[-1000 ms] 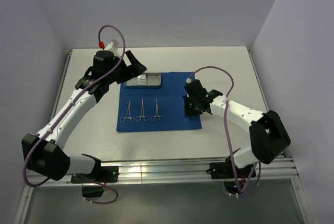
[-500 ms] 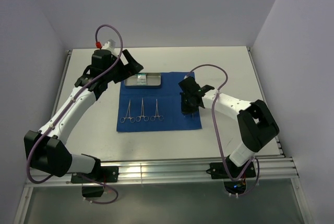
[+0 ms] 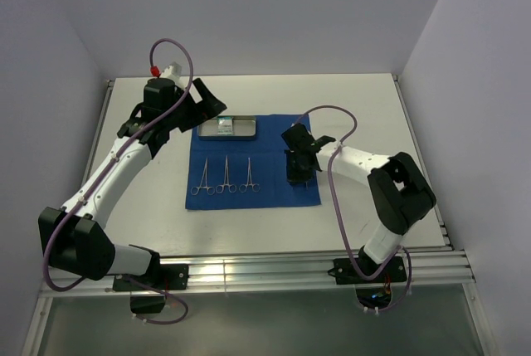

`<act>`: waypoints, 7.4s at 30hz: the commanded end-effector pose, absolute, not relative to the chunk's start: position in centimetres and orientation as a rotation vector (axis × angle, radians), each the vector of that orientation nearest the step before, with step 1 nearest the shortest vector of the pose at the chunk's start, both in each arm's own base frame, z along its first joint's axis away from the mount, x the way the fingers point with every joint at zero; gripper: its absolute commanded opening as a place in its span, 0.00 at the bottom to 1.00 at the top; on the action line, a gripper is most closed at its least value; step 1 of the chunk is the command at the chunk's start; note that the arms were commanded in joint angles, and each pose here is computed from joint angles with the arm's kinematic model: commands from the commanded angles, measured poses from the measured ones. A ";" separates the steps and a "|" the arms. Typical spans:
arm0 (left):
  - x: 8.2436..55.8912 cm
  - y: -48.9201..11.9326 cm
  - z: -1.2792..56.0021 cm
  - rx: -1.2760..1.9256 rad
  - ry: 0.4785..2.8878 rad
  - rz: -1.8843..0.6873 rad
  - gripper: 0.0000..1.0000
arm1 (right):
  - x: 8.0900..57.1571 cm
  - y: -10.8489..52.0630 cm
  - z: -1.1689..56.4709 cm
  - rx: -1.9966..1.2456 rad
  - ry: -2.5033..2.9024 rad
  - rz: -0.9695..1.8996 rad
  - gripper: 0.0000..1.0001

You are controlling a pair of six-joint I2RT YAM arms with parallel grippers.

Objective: Open and lay out the surgical kit

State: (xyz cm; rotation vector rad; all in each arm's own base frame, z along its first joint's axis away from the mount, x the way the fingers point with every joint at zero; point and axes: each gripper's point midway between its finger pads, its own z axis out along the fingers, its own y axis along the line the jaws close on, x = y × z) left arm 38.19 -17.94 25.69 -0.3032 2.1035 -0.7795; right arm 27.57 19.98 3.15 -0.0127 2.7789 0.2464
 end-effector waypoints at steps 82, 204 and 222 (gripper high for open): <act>47.1 -24.7 13.0 1.417 1.772 -0.896 0.22 | 36.7 18.8 18.8 -0.127 2.331 0.689 0.88; 47.3 -15.5 7.2 1.619 1.961 -0.684 0.33 | 35.4 19.3 15.0 -0.051 2.479 0.824 0.87; 47.9 -15.4 4.3 1.593 2.012 -0.659 0.31 | 35.4 19.2 14.8 -0.042 2.488 0.824 0.87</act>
